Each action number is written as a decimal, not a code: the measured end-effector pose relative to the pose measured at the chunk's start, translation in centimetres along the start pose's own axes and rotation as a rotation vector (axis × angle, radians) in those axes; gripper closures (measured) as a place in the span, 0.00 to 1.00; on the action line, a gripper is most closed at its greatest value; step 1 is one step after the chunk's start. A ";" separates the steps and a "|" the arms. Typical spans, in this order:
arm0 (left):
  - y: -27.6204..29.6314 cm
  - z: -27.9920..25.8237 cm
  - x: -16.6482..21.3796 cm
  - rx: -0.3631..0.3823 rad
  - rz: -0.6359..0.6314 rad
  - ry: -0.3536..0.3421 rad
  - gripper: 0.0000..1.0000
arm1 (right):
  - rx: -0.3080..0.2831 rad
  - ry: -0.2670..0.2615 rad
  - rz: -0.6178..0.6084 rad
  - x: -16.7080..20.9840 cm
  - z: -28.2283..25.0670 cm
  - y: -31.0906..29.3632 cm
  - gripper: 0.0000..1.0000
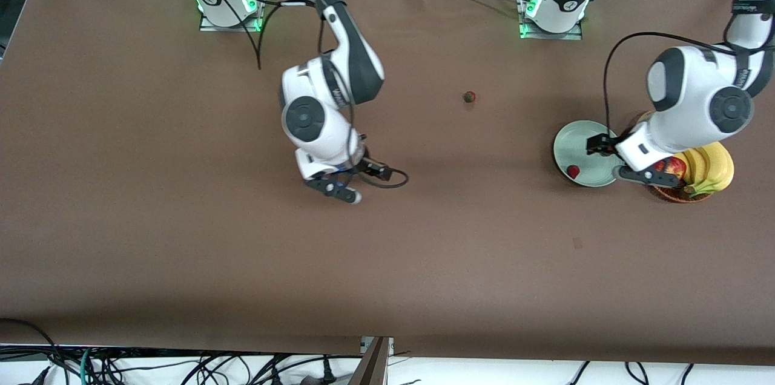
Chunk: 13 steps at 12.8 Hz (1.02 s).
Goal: Collect all strawberries into plate
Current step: 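Drop the strawberry on the plate while the right gripper sets one mid-table, then reach the left gripper to the strawberry while the right arm returns to rest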
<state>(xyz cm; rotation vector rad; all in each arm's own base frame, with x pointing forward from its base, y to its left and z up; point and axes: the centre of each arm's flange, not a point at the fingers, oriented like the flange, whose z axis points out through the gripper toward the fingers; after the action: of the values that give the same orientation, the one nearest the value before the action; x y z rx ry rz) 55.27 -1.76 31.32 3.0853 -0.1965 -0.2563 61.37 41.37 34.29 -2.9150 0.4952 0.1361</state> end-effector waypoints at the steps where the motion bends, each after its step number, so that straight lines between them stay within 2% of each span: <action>1: 3.0 0.2 -0.5 -0.001 -0.017 -0.008 0.00 | -0.015 0.000 -0.021 1.0 -2.1 1.3 0.00; 3: 10.2 0.4 -1.7 0.005 -0.055 -0.014 0.00 | -0.054 0.008 -0.010 2.9 -6.1 4.2 0.00; 5: 16.8 1.1 -3.4 0.015 -0.083 -0.014 0.00 | -0.090 -0.011 -0.008 4.2 -8.6 6.8 0.00; 8: 24.2 5.1 -7.4 0.015 -0.118 0.015 0.00 | -0.124 -0.016 -0.063 5.0 -10.9 8.9 0.00; 13: 26.2 11.4 -12.9 0.015 -0.143 0.029 0.00 | -0.207 -0.038 -0.155 8.2 -16.5 16.1 0.00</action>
<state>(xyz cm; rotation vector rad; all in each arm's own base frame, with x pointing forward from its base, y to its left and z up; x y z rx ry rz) 37.59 -26.38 23.49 3.1198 0.0239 -0.2153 64.68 20.61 46.84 -3.1314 0.2616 0.2343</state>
